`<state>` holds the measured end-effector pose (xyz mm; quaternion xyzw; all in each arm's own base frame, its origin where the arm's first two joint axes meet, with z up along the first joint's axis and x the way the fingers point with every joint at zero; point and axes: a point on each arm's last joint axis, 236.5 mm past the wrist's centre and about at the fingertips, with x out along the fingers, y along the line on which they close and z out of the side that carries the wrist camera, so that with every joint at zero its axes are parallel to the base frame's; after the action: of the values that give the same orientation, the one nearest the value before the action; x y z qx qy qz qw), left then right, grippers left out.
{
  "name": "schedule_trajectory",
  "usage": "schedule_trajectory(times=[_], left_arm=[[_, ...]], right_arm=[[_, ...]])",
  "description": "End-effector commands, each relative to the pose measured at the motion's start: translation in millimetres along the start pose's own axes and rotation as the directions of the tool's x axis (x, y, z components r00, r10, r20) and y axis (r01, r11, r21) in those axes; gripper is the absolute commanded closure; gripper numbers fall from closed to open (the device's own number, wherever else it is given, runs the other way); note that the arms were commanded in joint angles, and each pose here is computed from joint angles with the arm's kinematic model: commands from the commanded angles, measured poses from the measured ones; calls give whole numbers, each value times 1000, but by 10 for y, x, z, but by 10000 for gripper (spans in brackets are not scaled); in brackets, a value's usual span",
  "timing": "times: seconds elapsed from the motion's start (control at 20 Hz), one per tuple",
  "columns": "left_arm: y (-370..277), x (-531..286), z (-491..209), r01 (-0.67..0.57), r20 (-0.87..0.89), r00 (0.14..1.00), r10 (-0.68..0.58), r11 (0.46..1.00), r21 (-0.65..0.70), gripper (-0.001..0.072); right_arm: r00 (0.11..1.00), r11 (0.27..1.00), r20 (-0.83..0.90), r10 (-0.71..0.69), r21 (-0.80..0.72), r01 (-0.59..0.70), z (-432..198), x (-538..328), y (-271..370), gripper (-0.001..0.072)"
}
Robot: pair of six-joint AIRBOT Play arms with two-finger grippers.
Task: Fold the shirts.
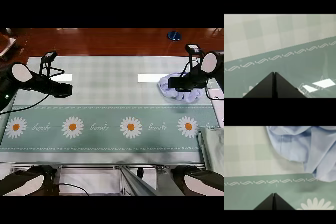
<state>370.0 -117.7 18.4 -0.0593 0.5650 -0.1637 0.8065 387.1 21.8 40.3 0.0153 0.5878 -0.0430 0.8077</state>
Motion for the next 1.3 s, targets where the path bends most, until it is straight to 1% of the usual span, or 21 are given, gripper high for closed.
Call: schedule_trajectory(times=[0.0, 0.15, 0.35, 0.45, 0.5, 0.55, 0.6, 0.65, 0.75, 0.85, 0.95, 1.05, 1.15, 1.25], left_arm=[[1, 3, 1, 0, 0, 1000, 0, 1000, -1, 685], [24, -3, 171, -9, 72, 997, 9, 1000, 0, 684], [76, -70, 580, -31, 245, 969, 31, 1000, -4, 684], [103, -137, 795, -42, 336, 941, 43, 999, -8, 683], [111, -162, 862, -46, 364, 930, 46, 999, -9, 659], [124, -183, 934, -50, 394, 918, 50, 999, -11, 426], [139, -194, 998, -54, 419, 906, 55, 998, -14, 24], [155, -192, 1047, -55, 437, 898, 59, 998, -21, 5], [185, -142, 1069, -59, 439, 896, 64, 998, -25, 5], [211, -48, 1043, -60, 420, 905, 67, 998, -30, 5], [243, 57, 1014, -61, 399, 914, 70, 997, -36, 6], [278, 170, 978, -63, 376, 924, 74, 997, -41, 5], [305, 248, 952, -64, 360, 930, 77, 997, -46, 5], [325, 315, 928, -65, 346, 935, 79, 997, -49, 5]], right_arm=[[1000, 1000, 11, 2, -1, -2, 26, 1, 7, 684], [991, 999, 135, -22, -24, 25, 321, -22, -51, 683], [964, 1000, 265, -2, -30, 10, 626, -84, -3, 684], [931, 996, 362, -43, -59, 69, 857, -162, -101, 682], [916, 994, 399, -50, -69, 84, 943, -198, -117, 681], [904, 992, 424, -57, -77, 99, 1003, -224, -134, 618], [893, 989, 445, -72, -81, 120, 1055, -246, -177, 283], [882, 986, 459, -102, -71, 151, 1106, -236, -262, 84], [886, 975, 420, -194, -14, 220, 1088, -73, -610, 84], [929, 969, 278, -244, 107, 222, 855, 297, -991, 85], [960, 960, 151, -236, 190, 206, 633, 699, -1250, 85], [971, 947, 75, -228, 248, 203, 485, 1036, -1462, 86], [982, 942, 38, -184, 293, 165, 401, 1295, -1523, 87], [990, 944, 11, -138, 303, 128, 353, 1487, -1485, 95]])
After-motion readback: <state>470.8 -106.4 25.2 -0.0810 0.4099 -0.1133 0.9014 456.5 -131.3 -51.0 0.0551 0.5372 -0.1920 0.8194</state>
